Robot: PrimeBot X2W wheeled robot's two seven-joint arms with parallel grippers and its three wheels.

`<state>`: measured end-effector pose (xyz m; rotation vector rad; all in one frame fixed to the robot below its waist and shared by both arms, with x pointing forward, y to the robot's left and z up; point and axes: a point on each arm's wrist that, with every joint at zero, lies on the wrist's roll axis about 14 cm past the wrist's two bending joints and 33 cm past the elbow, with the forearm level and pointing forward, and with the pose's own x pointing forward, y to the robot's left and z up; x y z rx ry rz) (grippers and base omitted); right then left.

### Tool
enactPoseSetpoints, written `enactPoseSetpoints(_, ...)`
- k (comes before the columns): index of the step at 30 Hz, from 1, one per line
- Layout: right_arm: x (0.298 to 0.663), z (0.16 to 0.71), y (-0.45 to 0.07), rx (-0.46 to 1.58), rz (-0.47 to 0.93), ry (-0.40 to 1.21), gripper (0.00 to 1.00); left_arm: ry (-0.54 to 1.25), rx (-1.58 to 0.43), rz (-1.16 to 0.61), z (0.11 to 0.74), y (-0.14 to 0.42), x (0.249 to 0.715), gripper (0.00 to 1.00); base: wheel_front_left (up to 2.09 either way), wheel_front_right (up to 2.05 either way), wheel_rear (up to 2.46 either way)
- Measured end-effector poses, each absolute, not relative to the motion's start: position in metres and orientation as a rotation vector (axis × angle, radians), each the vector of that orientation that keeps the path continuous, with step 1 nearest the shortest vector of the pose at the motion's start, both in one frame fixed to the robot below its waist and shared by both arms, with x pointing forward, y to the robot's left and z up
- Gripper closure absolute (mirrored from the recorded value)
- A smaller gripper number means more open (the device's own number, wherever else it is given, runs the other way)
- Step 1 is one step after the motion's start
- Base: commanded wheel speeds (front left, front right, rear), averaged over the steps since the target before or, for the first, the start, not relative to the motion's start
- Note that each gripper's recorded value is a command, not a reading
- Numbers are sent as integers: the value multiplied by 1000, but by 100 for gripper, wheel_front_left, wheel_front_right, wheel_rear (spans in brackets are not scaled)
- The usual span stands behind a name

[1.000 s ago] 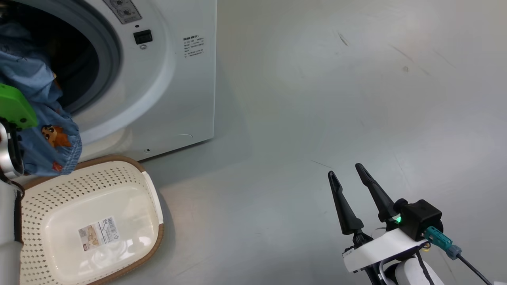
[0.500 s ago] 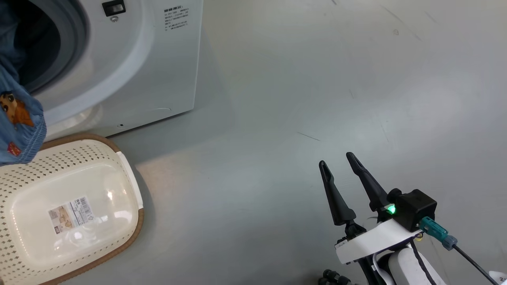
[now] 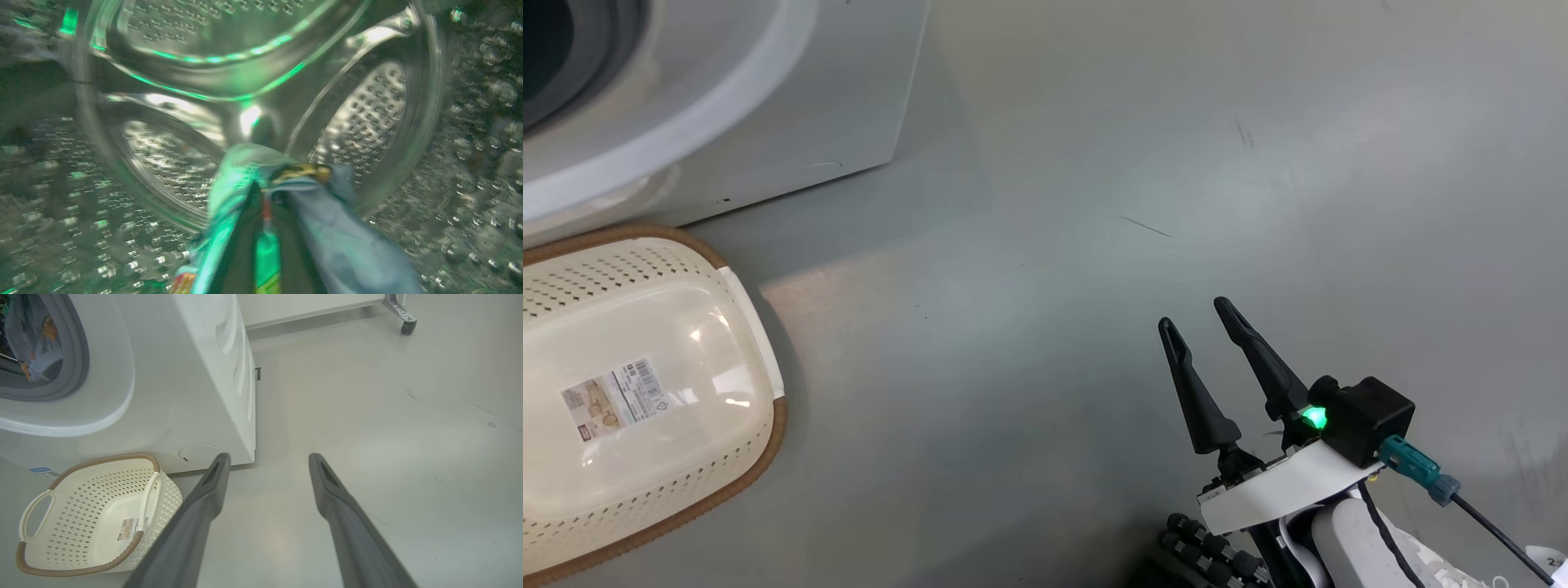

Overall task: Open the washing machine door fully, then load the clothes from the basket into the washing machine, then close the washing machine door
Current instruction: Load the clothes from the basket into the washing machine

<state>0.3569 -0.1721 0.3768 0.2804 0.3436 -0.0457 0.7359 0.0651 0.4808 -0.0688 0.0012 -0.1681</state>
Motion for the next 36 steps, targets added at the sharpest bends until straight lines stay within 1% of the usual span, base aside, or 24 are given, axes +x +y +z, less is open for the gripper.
enactPoseSetpoints(8, 365, 358, -172, 294, -51, 390, 0, 2, -45, -132, 457, 80, 763, 100, 0, 0, 0)
enactPoseSetpoints(16, 364, 340, -171, 296, -56, 442, 0, 0, -20, -124, 431, 83, 777, 100, 0, 0, 0)
enactPoseSetpoints(19, 364, 338, -171, 301, -58, 450, 0, 3, 24, -137, 423, 82, 779, 100, 0, 0, 0)
enactPoseSetpoints(26, 361, 334, -166, 307, -50, 467, 0, -102, 6, -137, 452, 80, 791, 100, 0, 0, 0)
enactPoseSetpoints(31, 360, 334, -164, 317, -51, 470, 0, -128, -13, -122, 457, 83, 795, 100, 0, 0, 0)
enactPoseSetpoints(36, 358, 333, -164, 318, -52, 474, 0, -201, -30, -114, 471, 84, 797, 100, 0, 0, 0)
